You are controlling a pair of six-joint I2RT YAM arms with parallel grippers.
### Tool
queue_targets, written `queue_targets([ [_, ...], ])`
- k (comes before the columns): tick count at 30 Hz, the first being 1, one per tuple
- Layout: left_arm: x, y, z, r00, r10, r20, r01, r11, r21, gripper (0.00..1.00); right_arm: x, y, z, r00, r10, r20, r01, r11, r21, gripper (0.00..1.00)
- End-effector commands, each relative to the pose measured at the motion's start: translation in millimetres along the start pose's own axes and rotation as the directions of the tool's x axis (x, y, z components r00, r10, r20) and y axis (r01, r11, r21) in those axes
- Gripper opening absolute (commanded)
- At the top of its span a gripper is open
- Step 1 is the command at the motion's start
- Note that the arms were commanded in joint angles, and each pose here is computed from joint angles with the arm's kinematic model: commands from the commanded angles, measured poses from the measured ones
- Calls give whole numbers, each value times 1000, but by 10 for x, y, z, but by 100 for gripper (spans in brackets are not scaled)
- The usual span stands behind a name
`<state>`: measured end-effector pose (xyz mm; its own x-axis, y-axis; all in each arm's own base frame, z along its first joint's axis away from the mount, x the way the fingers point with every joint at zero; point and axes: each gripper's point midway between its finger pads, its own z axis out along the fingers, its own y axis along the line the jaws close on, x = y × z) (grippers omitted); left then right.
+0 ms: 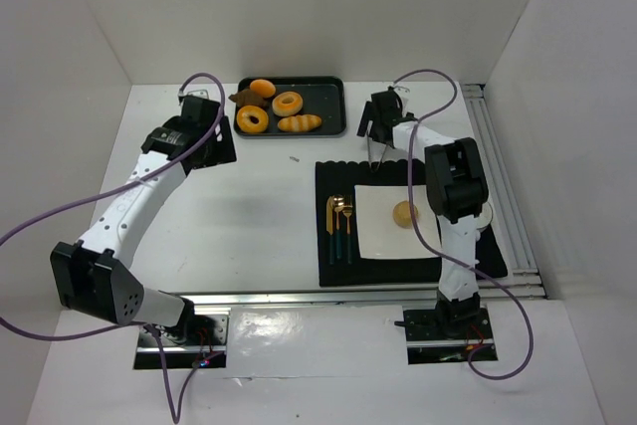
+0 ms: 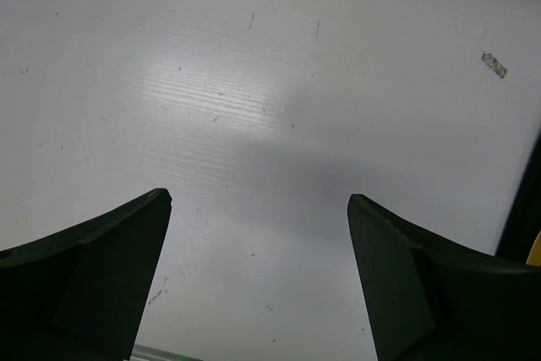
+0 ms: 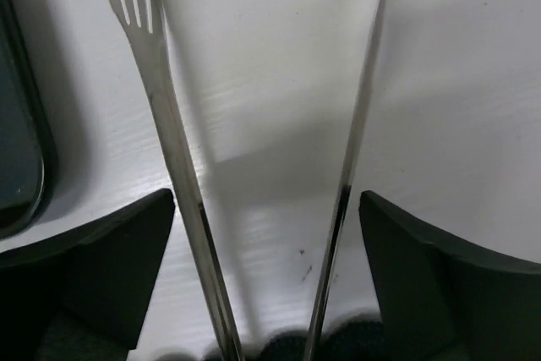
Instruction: Place the bread
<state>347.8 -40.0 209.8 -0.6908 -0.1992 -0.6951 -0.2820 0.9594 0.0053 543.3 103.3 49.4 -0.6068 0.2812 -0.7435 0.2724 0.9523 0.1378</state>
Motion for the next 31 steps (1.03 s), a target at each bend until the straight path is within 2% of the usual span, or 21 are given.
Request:
queue_targets([
  [1, -118, 124, 5, 999, 22, 48, -19, 998, -63, 99, -605, 208, -23, 989, 25, 144, -21, 999, -26, 100],
  [3, -126, 174, 31, 998, 26, 53, -21, 995, -98, 99, -807, 186, -144, 988, 30, 149, -33, 999, 16, 100],
  [8, -228, 102, -28, 997, 2, 73, 3, 998, -61, 99, -1382, 11, -777, 972, 48, 230, -75, 991, 108, 100],
  [10, -248, 45, -49, 997, -12, 73, 14, 999, -31, 99, -1348, -95, -954, 977, 34, 209, -64, 989, 137, 100],
  [11, -286, 34, -69, 996, -25, 82, 27, 999, -26, 99, -1454, -190, -1154, 971, 47, 235, -82, 987, 141, 100],
  [12, -303, -12, -89, 996, -29, 80, 29, 1000, 0, 99, -1290, -274, -1162, 978, 33, 204, -66, 985, 159, 100],
  [14, -323, -49, -110, 996, -32, 81, 31, 999, 20, 99, -1253, -477, -1378, 978, 52, 200, -88, 980, 176, 100],
  [16, -318, -68, -111, 996, -42, 77, 39, 999, 30, 99, -916, -699, -1380, 990, 40, 134, -69, 973, 222, 100],
  [17, -380, -96, -165, 994, -53, 97, 48, 997, 52, 99, -768, -839, -1444, 992, 49, 115, -76, 968, 241, 100],
  [18, -380, -96, -166, 994, -53, 97, 48, 997, 53, 99, -823, -810, -1523, 990, 59, 129, -86, 972, 217, 100],
  [19, -374, -113, -168, 994, -52, 93, 47, 997, 62, 99, -592, -949, -1497, 994, 73, 81, -91, 966, 244, 100],
  [22, -361, -146, -172, 995, -52, 85, 45, 996, 81, 99, -367, -1147, -1588, 991, 127, 51, -136, 956, 260, 100],
  [26, -341, -206, -182, 995, -70, 70, 62, 992, 111, 99, -204, -1227, -1637, 989, 146, 18, -146, 960, 237, 100],
  [31, -335, -221, -185, 995, -70, 66, 62, 991, 120, 99, -230, -1246, -1680, 982, 188, 24, -188, 958, 217, 100],
])
